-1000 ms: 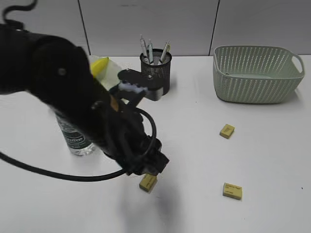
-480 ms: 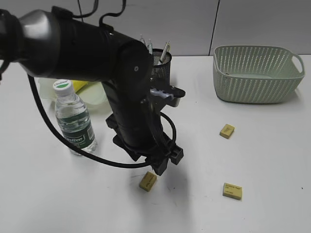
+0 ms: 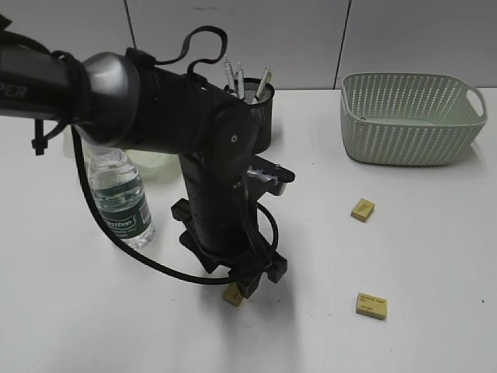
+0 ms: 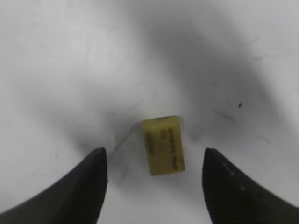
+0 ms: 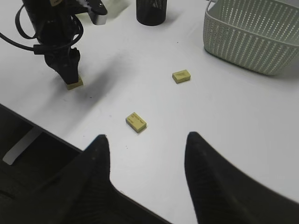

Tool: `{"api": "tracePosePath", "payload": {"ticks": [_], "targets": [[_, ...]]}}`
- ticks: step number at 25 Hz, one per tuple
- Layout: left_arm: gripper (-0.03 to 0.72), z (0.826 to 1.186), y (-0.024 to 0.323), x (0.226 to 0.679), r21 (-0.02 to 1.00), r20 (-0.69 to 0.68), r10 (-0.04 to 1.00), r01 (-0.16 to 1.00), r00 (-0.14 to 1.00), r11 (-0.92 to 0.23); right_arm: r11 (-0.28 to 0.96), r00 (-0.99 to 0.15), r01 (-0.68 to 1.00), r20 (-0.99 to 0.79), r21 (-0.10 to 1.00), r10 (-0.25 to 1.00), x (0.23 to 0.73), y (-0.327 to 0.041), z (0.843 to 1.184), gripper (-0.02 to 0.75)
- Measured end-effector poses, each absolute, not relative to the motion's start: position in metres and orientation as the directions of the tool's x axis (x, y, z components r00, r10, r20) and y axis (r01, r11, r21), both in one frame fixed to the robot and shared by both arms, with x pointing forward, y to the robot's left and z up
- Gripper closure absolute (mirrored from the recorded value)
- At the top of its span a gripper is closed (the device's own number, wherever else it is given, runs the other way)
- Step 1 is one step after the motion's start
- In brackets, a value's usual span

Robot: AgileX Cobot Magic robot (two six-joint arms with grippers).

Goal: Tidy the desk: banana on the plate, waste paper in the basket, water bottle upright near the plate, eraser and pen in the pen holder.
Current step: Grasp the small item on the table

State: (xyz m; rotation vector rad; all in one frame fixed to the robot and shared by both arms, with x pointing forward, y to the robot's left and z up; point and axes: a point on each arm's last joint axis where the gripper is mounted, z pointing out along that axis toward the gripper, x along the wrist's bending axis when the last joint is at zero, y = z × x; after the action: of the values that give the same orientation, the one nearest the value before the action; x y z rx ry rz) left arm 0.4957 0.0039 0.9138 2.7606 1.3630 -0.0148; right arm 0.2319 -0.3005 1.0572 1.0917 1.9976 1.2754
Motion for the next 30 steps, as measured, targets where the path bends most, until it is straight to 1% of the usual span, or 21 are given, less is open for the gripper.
{"api": "tracePosePath", "payload": {"ticks": [9,15,18,21,23,26,30], "targets": [[0.208,0.913,0.001,0.498,0.088,-0.043,0.792,0.792,0.609,-0.604,0.229,-0.536,0.348,-0.008,0.909,0.844,0.232,-0.301,1.057,0.325],[0.209,0.892,0.0,0.497,0.032,-0.052,0.803,0.804,0.594,-0.593,0.23,-0.536,0.349,-0.008,0.909,0.844,0.232,-0.3,1.057,0.325],[0.228,0.891,-0.001,0.497,0.032,-0.053,0.803,0.805,0.593,-0.593,0.23,-0.536,0.349,-0.008,0.909,0.844,0.232,-0.3,1.057,0.325],[0.281,0.891,-0.001,0.498,0.036,-0.05,0.801,0.803,0.596,-0.595,0.23,-0.536,0.349,-0.008,0.909,0.844,0.232,-0.3,1.057,0.324],[0.344,0.89,-0.001,0.498,0.037,-0.046,0.8,0.801,0.599,-0.598,0.23,-0.536,0.349,-0.008,0.909,0.844,0.232,-0.3,1.057,0.324],[0.497,0.89,0.0,0.499,0.036,-0.038,0.797,0.798,0.603,-0.602,0.23,-0.536,0.349,-0.008,0.909,0.844,0.232,-0.3,1.057,0.324],[0.498,0.894,-0.004,0.501,0.03,-0.048,0.8,0.802,0.598,-0.597,0.23,-0.536,0.349,-0.008,0.909,0.844,0.232,-0.3,1.057,0.324]]}}
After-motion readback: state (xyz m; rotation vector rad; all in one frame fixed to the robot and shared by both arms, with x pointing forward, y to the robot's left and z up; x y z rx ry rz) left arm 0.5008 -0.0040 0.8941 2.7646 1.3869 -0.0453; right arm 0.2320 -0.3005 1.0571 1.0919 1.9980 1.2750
